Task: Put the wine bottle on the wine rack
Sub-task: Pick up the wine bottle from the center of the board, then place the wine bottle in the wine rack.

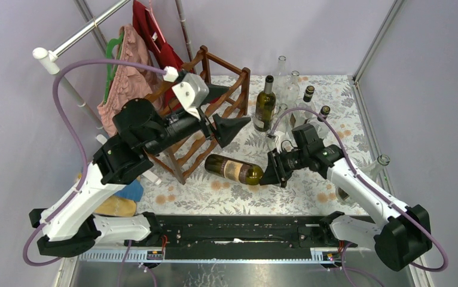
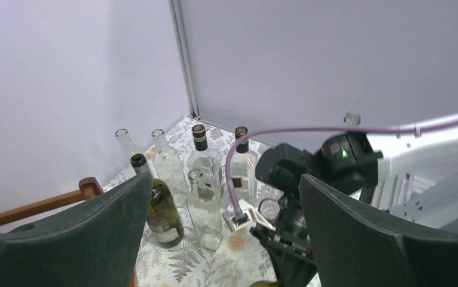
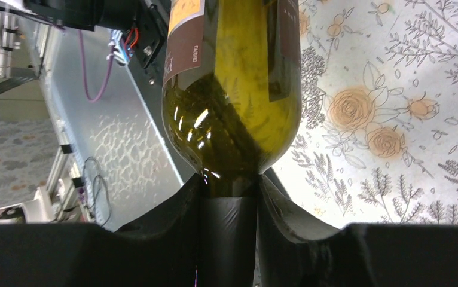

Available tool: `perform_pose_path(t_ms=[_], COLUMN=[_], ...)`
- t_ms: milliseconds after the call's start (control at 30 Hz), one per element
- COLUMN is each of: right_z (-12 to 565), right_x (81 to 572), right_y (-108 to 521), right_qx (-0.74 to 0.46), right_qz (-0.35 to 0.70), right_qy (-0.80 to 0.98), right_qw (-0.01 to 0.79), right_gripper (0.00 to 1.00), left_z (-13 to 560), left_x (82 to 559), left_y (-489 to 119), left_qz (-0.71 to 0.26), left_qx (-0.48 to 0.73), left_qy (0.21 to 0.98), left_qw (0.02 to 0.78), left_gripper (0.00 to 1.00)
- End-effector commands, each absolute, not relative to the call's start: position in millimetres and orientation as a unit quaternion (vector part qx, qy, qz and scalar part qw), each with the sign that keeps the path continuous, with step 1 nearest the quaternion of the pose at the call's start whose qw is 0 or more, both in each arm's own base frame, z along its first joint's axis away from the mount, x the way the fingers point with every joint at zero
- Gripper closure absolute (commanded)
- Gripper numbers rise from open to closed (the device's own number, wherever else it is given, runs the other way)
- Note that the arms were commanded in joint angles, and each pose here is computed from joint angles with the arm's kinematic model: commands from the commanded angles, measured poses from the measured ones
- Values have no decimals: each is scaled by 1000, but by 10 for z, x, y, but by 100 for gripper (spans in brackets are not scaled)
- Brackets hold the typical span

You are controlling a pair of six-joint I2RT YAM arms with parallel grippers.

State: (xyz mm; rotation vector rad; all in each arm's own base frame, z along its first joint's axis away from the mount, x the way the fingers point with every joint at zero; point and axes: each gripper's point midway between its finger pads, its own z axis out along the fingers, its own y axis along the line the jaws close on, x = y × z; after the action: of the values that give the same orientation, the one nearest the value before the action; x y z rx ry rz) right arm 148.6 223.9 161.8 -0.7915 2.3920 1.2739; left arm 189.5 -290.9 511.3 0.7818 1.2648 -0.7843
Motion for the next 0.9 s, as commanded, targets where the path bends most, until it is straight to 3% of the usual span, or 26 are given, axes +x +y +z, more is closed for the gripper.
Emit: perform_pose_path(t_ms=[0, 867], right_z=[1868, 1658], right_x=[1722, 1676], right_y=[2524, 3278], right_qx=[-311, -365], right_qz=[454, 459], right_qy=[791, 732], right_qw=[269, 346], right_gripper=[100, 100], left_z=[5325, 5339], left_x=[2078, 1994], left_y=[-2791, -2523], left_qz=[-370, -379], left_qx=[256, 232], left_qy=[582, 565], left_qw=[677, 695], left_gripper=[1, 2])
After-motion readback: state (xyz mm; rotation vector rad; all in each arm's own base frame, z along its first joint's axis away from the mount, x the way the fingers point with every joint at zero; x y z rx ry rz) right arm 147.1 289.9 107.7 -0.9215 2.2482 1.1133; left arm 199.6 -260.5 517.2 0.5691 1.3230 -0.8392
